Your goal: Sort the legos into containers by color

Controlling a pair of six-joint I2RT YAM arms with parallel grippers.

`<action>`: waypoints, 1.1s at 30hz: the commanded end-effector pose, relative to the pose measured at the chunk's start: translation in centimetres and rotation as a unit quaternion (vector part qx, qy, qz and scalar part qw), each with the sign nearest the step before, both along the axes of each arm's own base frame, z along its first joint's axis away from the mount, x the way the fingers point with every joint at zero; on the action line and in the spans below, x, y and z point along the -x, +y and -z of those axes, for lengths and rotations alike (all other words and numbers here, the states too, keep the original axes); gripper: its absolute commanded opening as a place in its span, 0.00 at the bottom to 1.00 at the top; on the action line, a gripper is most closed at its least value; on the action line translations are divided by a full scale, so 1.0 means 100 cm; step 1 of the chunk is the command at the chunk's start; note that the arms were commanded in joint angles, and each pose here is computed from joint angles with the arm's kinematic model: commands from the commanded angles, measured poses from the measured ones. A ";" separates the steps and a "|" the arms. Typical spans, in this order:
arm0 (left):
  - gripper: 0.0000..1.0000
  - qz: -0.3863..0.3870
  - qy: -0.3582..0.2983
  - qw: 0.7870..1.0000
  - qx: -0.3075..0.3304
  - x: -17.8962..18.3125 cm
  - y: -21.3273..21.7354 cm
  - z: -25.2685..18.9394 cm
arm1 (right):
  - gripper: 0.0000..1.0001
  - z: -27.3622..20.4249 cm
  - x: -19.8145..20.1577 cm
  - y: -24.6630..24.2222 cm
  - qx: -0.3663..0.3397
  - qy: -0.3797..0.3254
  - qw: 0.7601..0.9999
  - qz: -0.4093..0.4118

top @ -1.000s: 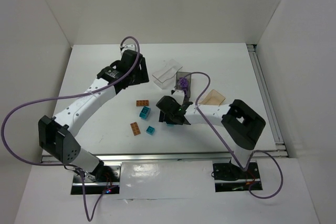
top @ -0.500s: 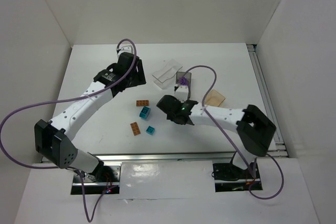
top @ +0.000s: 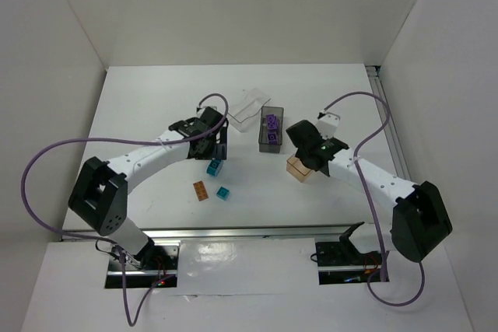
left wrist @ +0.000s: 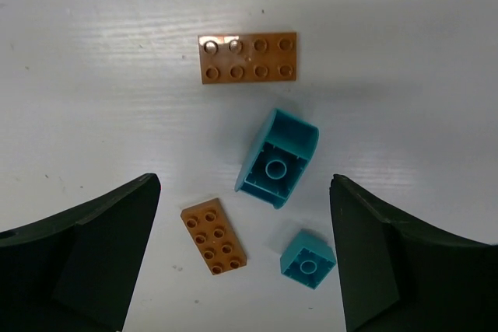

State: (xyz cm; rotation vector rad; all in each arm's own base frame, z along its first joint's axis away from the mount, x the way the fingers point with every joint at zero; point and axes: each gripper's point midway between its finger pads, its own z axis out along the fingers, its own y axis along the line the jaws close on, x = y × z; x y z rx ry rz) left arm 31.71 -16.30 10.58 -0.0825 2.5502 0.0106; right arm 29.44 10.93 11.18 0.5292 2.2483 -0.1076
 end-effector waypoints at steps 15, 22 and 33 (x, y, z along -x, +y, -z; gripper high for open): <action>0.88 0.059 0.065 0.996 -0.012 0.005 -0.024 0.074 | 0.96 -0.028 -0.024 -0.024 -0.010 -0.036 0.999 -0.002; 0.17 0.065 0.046 0.996 0.026 0.002 -0.037 0.051 | 0.96 -0.052 -0.014 -0.040 -0.008 -0.050 0.999 0.014; 0.12 0.234 -0.034 0.960 0.152 -0.005 -0.189 -0.060 | 0.96 -0.105 0.010 -0.092 -0.002 -0.102 0.992 0.074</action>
